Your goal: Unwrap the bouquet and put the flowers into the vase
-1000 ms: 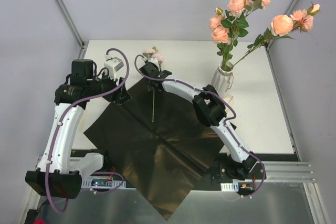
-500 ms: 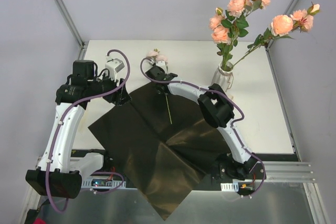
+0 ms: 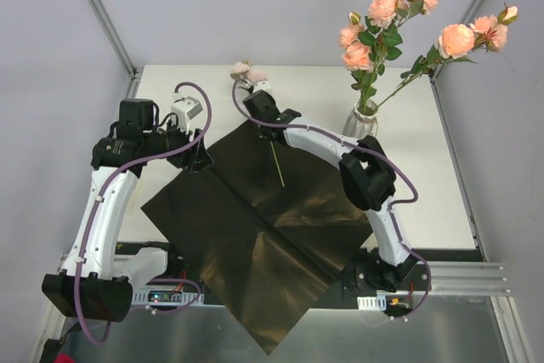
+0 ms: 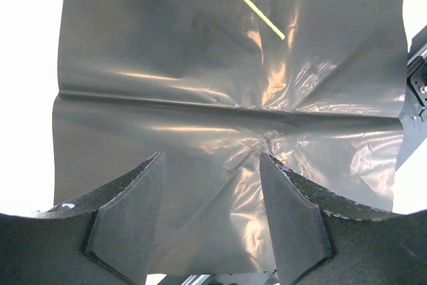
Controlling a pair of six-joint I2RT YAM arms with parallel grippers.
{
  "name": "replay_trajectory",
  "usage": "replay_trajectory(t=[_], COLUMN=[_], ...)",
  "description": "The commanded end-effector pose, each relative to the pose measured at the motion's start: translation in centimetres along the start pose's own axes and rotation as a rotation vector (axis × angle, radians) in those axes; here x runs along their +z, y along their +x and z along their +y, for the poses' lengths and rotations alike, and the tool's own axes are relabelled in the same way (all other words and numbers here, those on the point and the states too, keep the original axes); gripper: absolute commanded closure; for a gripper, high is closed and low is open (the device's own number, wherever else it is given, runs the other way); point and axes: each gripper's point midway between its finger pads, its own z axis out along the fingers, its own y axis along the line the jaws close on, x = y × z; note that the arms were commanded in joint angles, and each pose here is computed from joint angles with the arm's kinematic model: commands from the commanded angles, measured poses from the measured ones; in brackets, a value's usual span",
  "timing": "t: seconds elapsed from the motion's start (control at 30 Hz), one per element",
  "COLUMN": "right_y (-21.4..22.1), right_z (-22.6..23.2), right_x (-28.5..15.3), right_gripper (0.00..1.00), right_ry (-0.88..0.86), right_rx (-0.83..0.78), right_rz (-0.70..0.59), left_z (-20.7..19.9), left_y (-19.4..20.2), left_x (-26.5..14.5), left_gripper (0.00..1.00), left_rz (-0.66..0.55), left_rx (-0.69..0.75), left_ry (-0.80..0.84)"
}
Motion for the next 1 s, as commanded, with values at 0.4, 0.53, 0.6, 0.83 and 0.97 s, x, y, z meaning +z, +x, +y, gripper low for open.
replay_trajectory(t=[0.4, 0.53, 0.6, 0.83, 0.97], right_y=[-19.7, -23.6, -24.7, -24.4, -23.6], right_z=[-6.5, -10.4, -12.6, -22.1, -24.7], right_x=[-24.1, -31.8, -34.8, -40.5, -39.2], right_gripper=[0.99, 0.99, 0.99, 0.99, 0.99], right_ry=[-0.159, -0.093, -0.044, 0.236, 0.362], right_rx=[0.026, 0.0, -0.008, 0.088, 0.087], right_rz=[-0.765, -0.974, -1.06, -1.287, -1.349], left_z=[-0.1, 0.0, 0.0, 0.3, 0.4], left_y=[-0.8, -0.8, -1.0, -1.2, -1.6], left_x=[-0.1, -0.2, -0.2, 0.0, 0.1], left_gripper=[0.42, 0.43, 0.43, 0.41, 0.41], left_rz=[-0.031, -0.034, -0.038, -0.035, -0.035], left_rx=[0.007, 0.007, 0.008, 0.001, -0.001], left_ry=[0.016, 0.01, 0.011, 0.0, 0.005])
